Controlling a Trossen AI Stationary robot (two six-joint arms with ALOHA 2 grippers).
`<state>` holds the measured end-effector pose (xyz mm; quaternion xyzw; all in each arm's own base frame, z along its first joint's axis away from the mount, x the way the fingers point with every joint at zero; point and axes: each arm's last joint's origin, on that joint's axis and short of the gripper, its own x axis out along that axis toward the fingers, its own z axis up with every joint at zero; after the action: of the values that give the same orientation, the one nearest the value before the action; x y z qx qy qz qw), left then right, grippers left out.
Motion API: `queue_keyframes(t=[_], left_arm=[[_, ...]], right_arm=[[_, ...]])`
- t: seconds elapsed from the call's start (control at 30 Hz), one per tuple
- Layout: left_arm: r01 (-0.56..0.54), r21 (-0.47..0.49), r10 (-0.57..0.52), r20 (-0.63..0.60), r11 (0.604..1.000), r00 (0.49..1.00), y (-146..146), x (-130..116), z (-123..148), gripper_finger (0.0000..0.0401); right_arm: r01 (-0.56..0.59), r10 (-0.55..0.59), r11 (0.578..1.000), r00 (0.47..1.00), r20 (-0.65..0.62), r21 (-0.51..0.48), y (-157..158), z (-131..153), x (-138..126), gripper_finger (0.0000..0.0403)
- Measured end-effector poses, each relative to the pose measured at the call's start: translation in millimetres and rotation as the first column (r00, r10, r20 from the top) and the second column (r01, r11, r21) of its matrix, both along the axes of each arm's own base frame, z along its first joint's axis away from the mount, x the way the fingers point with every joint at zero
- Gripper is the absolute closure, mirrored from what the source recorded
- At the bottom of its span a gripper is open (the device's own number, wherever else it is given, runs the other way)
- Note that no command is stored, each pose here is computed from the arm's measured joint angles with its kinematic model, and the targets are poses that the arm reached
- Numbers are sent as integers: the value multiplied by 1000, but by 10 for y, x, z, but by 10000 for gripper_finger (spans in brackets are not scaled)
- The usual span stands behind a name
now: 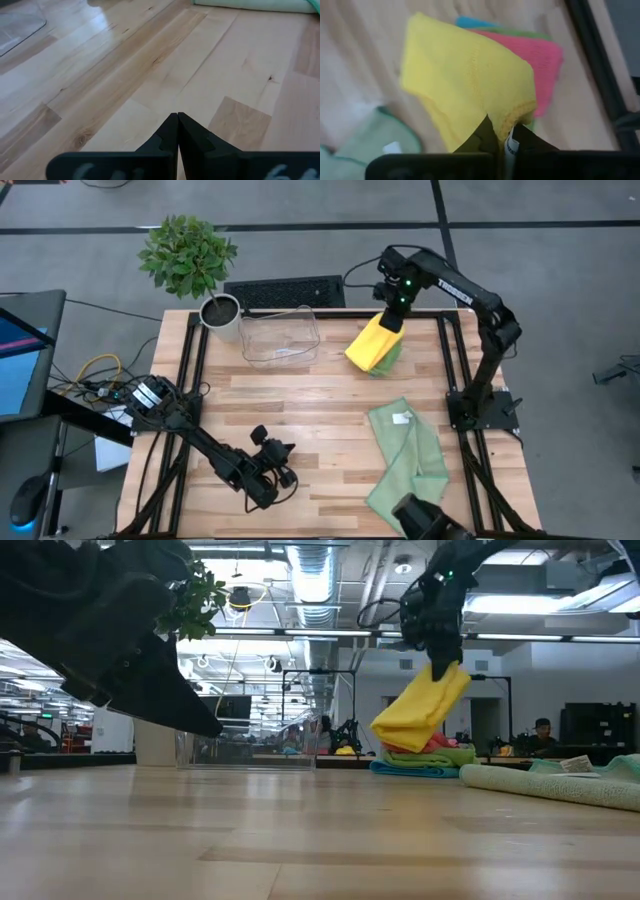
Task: Fold microfiber towels
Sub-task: Stack the yellow microfiber cloth on the pink microfiber cloth
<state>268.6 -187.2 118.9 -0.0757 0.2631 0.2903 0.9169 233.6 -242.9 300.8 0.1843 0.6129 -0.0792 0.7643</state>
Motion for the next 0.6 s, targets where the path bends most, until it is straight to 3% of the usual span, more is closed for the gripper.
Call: queue_keyframes(t=[0.33,0.6], left_arm=[[-4,-9,4,-9,1000,1000,24,18,-4,401],[-4,-7,4,-13,1000,1000,27,15,-6,401]], right_arm=[[20,-20,1000,999,-26,-17,-258,-294,83,366],[33,-47,992,992,-115,-120,-373,-415,108,345]])
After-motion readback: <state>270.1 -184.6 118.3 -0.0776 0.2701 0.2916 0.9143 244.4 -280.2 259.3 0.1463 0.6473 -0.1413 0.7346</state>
